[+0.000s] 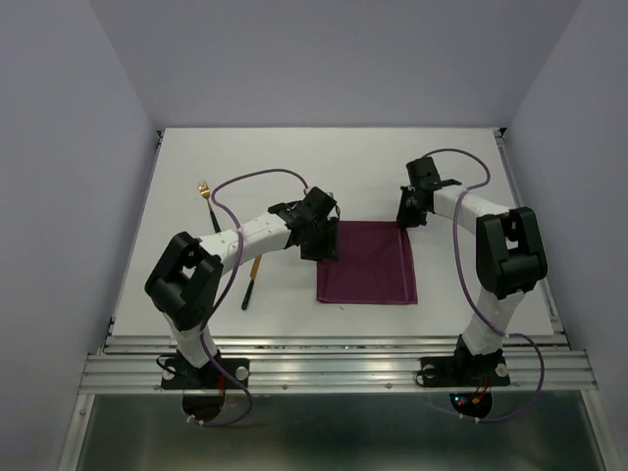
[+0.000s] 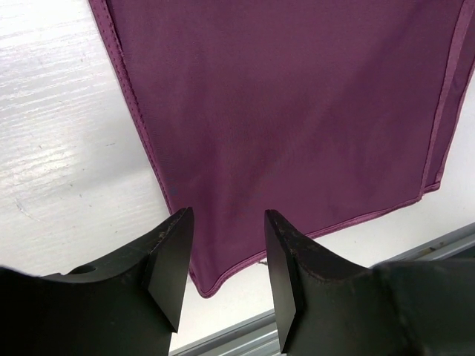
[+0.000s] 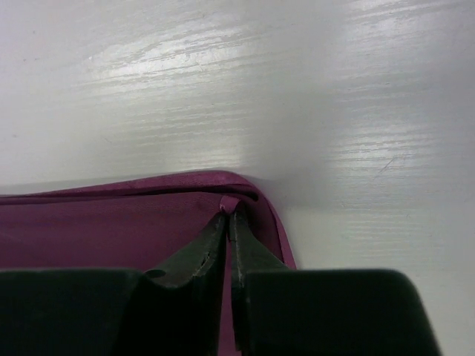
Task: Fold the napkin into a case and place the utensils inside
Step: Pick up the lower triangle-folded napkin from the center of the board.
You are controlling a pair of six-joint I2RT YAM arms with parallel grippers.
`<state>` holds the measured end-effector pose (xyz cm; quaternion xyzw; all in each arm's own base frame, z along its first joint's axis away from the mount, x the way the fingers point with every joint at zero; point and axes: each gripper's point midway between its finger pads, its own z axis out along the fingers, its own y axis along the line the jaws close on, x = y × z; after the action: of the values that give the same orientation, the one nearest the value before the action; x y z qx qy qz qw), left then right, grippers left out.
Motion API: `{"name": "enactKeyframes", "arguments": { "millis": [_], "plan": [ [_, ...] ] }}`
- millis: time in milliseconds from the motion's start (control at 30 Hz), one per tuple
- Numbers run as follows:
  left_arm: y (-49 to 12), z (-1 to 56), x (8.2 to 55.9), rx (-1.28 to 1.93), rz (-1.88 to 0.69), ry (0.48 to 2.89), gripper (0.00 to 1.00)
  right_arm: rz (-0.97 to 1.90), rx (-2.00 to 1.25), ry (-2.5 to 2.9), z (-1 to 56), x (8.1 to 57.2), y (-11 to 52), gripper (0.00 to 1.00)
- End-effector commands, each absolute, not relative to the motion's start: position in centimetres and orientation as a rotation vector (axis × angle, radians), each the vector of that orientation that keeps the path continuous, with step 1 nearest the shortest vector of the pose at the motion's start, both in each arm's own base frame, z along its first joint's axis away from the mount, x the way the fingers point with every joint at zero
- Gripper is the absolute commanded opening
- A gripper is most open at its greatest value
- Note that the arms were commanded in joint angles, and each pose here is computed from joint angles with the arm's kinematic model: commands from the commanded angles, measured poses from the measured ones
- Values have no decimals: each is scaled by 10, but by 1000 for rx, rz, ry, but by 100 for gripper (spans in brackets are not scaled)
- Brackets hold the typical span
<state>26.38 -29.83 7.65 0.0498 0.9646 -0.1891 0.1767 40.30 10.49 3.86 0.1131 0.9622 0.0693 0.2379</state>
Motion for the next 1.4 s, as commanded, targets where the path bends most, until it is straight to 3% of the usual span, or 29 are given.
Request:
{"name": "enactKeyframes", "arguments": {
  "millis": [0,133,533,567,600,800,933,1033,1067,1100,1367],
  "plan": [
    [-304,91,273,173,-551,2698,54,191,321,2563,54,424,104,7],
    [-307,90,275,183,-553,2700,54,193,320,2550,58,425,104,1],
    [-298,100,300,133,-538,2668,54,135,327,2495,79,427,94,1],
    [-298,101,301,131,-537,2669,54,144,319,2504,78,427,95,7],
    [-297,100,303,131,-533,2671,54,140,319,2524,74,424,95,23],
    [-314,110,313,148,-588,2655,54,83,344,2494,82,419,85,39],
    [-337,114,323,174,-679,2641,40,50,349,2491,80,417,79,48],
    [-357,115,335,188,-741,2632,17,58,362,2506,74,419,75,57],
    [-369,116,340,200,-784,2622,4,86,345,2519,72,418,79,60],
    [-374,116,343,200,-802,2619,0,98,337,2526,71,419,82,61],
    [-420,110,364,225,-974,2586,0,163,337,2561,55,417,88,55]
  ]
}}
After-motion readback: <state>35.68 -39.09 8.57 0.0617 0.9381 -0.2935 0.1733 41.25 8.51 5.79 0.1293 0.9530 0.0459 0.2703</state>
